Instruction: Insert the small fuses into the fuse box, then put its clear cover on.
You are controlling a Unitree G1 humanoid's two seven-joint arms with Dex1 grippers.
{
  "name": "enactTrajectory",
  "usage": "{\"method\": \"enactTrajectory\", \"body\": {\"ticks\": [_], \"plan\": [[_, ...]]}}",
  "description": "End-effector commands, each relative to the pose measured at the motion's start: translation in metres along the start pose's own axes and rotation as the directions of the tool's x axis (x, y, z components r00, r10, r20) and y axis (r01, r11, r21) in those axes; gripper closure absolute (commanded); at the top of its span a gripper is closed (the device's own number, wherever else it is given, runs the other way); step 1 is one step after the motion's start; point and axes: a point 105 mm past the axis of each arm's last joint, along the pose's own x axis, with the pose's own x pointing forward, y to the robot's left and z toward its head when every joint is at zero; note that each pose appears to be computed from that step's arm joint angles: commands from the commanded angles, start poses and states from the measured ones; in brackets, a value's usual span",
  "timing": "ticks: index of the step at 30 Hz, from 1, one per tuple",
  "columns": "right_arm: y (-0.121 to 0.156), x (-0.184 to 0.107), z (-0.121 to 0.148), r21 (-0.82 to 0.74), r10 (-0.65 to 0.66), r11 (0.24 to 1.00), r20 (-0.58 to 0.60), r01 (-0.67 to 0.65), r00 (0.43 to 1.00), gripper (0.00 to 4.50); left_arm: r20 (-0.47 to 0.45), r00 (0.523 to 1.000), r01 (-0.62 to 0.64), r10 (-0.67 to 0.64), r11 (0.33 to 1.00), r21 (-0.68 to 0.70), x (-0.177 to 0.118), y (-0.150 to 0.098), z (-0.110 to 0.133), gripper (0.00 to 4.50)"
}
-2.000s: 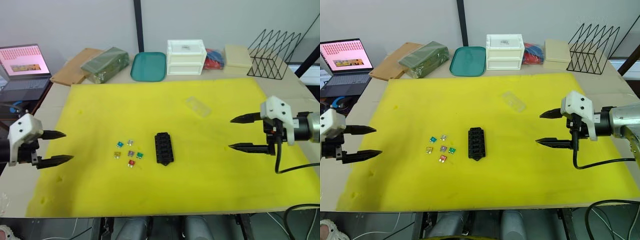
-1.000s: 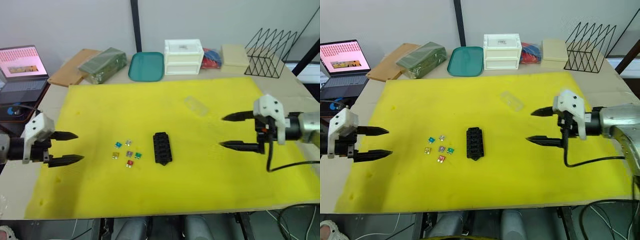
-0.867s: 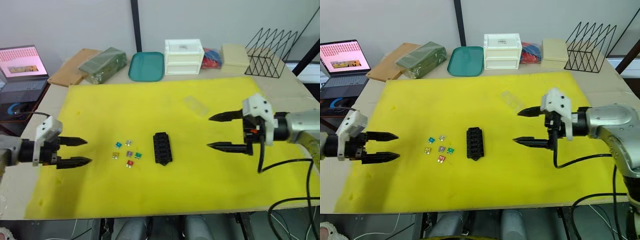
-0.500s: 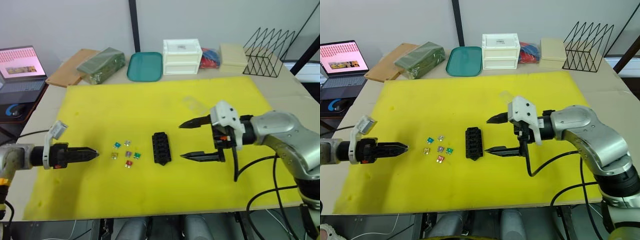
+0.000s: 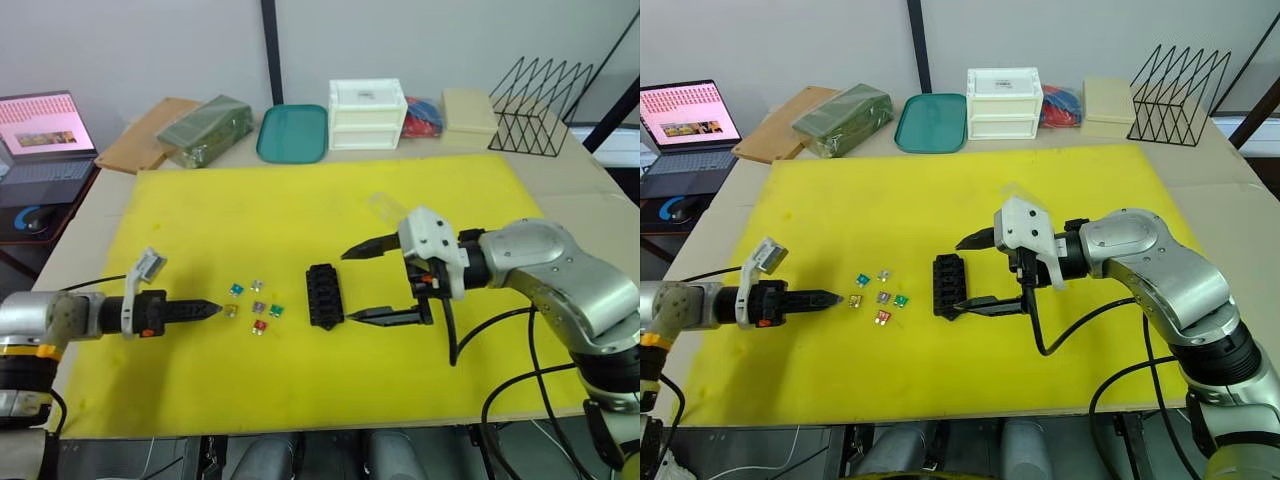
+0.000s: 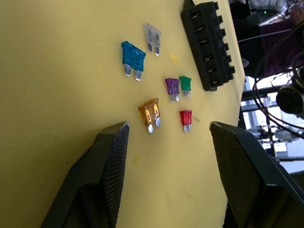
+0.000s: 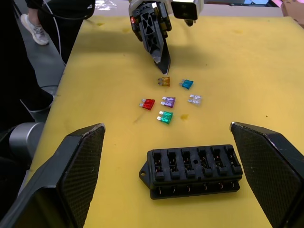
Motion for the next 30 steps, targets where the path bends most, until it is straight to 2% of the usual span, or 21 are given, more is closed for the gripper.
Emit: {"method": "enactTrajectory", "body": {"ticks": [1, 9, 17, 20, 22, 25, 30], "plan": [[0.002, 0.000, 0.013, -0.058, -0.003, 0.998, 0.021, 0.004, 1.000, 0.00, -0.019, 1.000, 0.009, -0.008, 1.000, 0.007, 0.006, -0.002, 0.000, 1.63], [-0.001, 0.000, 0.014, -0.068, -0.023, 0.997, 0.019, 0.024, 1.000, 0.00, -0.078, 0.996, 0.038, -0.037, 0.999, 0.007, 0.017, -0.001, -0.009, 1.63], [0.000, 0.001, 0.013, -0.072, -0.025, 0.997, 0.009, 0.026, 1.000, 0.00, -0.079, 0.996, 0.041, -0.040, 0.999, 0.014, 0.021, 0.002, -0.011, 1.63], [0.001, 0.001, 0.012, -0.075, -0.026, 0.997, 0.004, 0.026, 1.000, 0.00, -0.054, 0.998, 0.018, -0.018, 1.000, 0.003, 0.018, 0.012, -0.013, 1.63], [0.001, 0.001, 0.012, -0.078, -0.025, 0.997, 0.001, 0.025, 1.000, 0.00, -0.025, 1.000, 0.004, -0.004, 1.000, -0.018, 0.016, 0.020, -0.012, 2.23], [0.001, 0.001, 0.012, -0.080, -0.024, 0.997, -0.001, 0.024, 1.000, 0.00, -0.030, 0.999, -0.010, 0.009, 1.000, -0.022, 0.014, 0.027, -0.016, 3.26], [0.000, 0.001, 0.012, -0.083, -0.022, 0.996, -0.005, 0.022, 1.000, 0.00, -0.034, 0.999, -0.036, 0.035, 0.999, -0.023, 0.010, 0.038, -0.022, 3.26]]}}
